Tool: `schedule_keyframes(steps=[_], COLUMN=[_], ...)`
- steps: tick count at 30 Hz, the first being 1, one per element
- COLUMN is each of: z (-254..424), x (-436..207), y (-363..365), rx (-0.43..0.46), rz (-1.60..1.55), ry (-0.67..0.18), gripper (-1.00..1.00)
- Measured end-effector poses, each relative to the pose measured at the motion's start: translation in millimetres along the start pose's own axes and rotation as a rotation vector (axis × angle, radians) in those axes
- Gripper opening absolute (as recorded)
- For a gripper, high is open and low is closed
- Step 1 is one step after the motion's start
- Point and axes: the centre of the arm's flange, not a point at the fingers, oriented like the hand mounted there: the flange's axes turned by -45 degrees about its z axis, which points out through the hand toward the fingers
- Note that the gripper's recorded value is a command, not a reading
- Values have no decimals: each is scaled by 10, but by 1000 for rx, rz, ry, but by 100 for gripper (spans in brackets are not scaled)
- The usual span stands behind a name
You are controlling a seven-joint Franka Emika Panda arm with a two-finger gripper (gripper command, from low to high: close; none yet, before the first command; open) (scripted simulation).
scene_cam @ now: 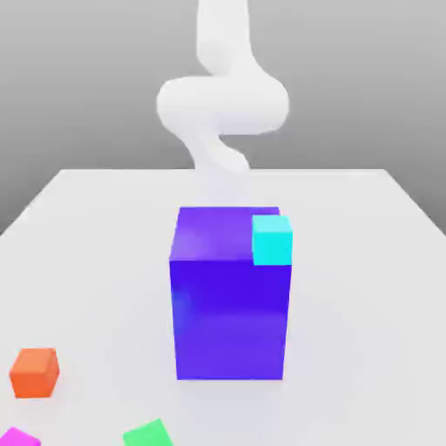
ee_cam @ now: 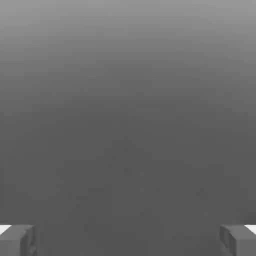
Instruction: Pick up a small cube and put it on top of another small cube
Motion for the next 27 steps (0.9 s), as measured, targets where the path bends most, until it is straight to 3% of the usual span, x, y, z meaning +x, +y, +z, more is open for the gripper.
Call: schedule_keyframes(steps=[13, 27], z=[2072, 4039], x=[-89, -1298], y=[895, 2035], rx=[-49, -133], rz=[149, 316], ry=[-292, -596], gripper=[0, 0])
